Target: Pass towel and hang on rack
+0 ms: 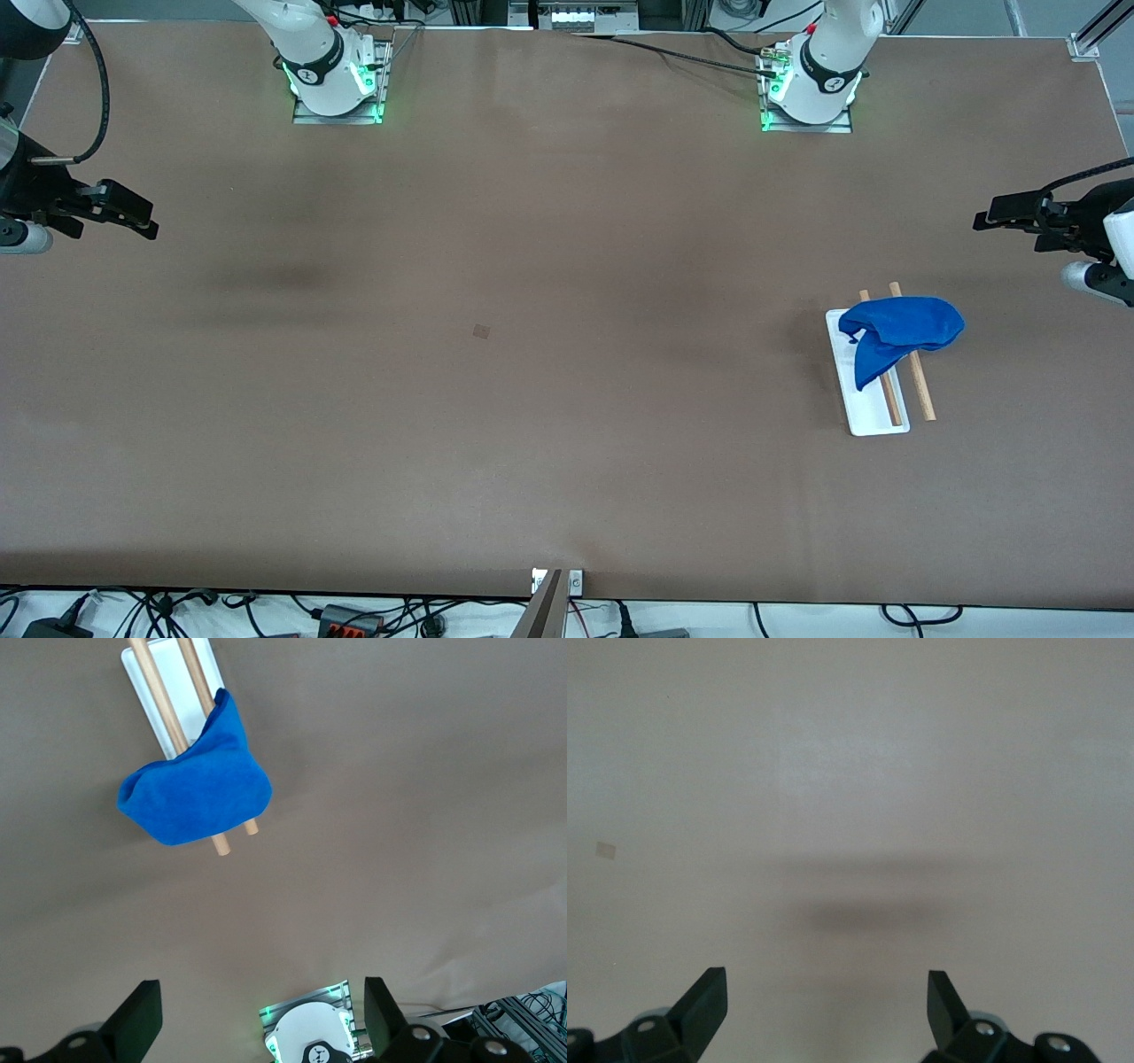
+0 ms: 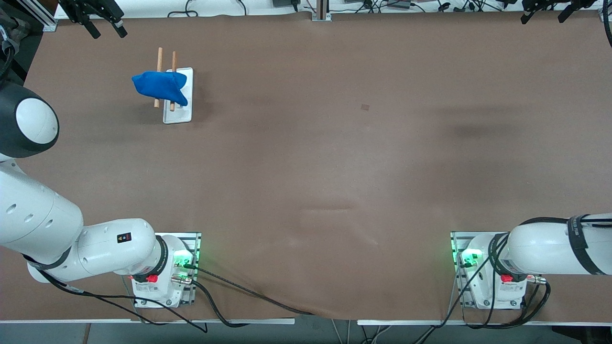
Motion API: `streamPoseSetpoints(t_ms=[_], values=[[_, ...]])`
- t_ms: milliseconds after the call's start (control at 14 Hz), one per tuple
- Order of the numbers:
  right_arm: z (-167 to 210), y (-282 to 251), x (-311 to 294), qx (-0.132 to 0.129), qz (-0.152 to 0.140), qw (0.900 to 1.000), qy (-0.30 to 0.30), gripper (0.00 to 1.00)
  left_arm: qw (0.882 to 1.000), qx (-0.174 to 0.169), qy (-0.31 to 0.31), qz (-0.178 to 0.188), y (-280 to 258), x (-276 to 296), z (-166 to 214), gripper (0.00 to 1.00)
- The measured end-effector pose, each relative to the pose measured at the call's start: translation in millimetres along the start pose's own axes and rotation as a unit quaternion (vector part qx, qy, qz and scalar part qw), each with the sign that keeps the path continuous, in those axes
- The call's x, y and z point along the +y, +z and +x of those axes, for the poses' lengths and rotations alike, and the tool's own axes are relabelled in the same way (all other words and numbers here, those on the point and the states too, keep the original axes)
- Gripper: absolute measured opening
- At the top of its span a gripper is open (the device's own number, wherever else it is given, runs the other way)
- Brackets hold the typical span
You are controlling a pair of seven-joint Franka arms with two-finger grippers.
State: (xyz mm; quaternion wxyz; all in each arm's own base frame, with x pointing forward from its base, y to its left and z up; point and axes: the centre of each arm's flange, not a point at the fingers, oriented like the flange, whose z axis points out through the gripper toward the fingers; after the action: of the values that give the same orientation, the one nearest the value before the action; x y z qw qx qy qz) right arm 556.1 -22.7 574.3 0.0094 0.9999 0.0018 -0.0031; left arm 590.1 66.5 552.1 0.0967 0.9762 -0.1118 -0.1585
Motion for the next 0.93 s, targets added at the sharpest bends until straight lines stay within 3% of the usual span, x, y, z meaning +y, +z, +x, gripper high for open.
streamPoseSetpoints(t_ms=[641, 712, 925], values=[[-2, -6, 0, 0.003, 0.000, 1.000, 0.000, 1.00, 1.000, -0.009, -0.008, 0.022, -3, 3, -5, 1.00], [-2, -6, 0, 0.003, 0.000, 1.000, 0.000, 1.00, 1.000, -0.001, -0.012, 0.026, -5, 5, -7, 1.00], [-2, -6, 0, 0.003, 0.000, 1.000, 0.000, 1.00, 0.994, 0.065, -0.061, 0.055, -7, 22, -27, 1.00]])
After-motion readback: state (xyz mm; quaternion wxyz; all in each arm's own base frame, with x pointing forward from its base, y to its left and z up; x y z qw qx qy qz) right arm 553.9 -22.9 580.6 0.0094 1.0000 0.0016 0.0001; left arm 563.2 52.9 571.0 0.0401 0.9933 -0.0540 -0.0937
